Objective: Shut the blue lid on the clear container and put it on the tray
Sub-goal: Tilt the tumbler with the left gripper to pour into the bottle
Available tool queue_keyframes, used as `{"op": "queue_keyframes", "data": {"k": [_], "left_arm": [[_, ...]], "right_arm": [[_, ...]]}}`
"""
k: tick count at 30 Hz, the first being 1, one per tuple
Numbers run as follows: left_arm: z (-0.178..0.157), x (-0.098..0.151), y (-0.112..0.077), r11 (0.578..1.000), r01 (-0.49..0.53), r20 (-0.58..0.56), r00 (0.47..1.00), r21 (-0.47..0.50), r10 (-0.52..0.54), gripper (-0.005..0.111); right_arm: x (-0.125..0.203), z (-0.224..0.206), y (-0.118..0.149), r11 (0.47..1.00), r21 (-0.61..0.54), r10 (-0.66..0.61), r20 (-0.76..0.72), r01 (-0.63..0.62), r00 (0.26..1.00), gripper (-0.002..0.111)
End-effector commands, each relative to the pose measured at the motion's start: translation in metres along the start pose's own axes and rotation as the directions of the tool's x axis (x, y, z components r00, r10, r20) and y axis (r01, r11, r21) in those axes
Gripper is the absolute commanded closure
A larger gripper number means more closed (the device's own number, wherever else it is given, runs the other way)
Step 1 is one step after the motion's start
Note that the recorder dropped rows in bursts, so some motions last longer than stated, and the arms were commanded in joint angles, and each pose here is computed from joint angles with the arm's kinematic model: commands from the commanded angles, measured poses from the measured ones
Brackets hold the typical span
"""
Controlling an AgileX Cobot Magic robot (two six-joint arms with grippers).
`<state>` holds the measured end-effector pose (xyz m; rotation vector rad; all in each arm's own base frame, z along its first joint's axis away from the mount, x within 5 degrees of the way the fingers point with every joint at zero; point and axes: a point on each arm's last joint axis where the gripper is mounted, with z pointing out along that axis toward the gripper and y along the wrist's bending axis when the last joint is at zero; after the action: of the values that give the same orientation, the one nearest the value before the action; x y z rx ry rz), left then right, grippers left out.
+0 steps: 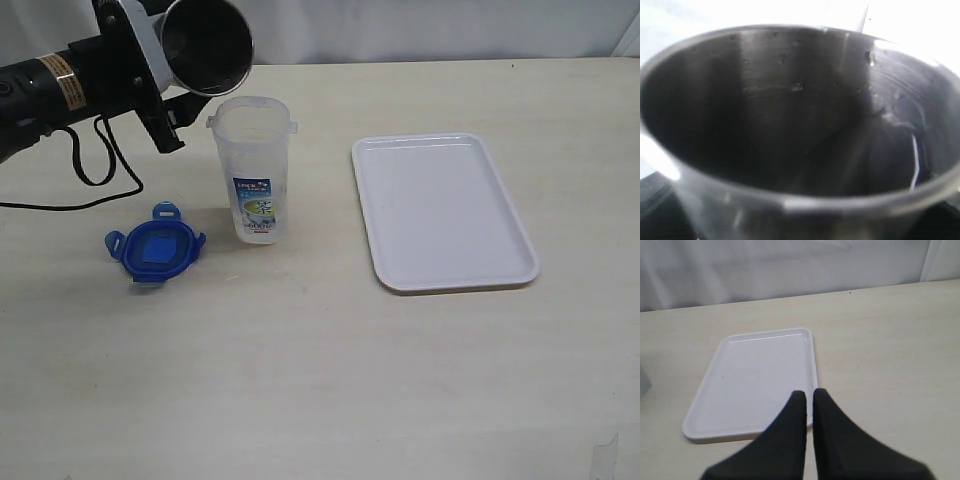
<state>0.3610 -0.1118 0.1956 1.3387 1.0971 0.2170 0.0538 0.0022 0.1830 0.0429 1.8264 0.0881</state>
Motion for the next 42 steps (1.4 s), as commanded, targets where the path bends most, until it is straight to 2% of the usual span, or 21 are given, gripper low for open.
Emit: {"op": "queue_keyframes", "data": {"k": [1, 10, 42], "left_arm": [[-0.0006, -0.0087, 0.0112, 0.995, -0.076, 0.047, 0.996, -0.062, 0.079, 0.107], [-0.0006, -0.0095, 0.0117, 0.986, -0.150, 0.051, 0.987, -0.072, 0.153, 0.107], [-0.0008, -0.0113, 0.0127, 0.977, -0.193, 0.064, 0.978, -0.089, 0.199, 0.107]], "right_arm": [[0.0006, -0.0001, 0.0000, 1.000, -0.001, 0.006, 0.001, -0.006, 1.000, 0.104], [0.0006, -0.0001, 0.0000, 1.000, -0.001, 0.006, 0.001, -0.006, 1.000, 0.104], [0.0006, -0.0001, 0.0000, 1.000, -0.001, 0.006, 0.001, -0.006, 1.000, 0.104]]}}
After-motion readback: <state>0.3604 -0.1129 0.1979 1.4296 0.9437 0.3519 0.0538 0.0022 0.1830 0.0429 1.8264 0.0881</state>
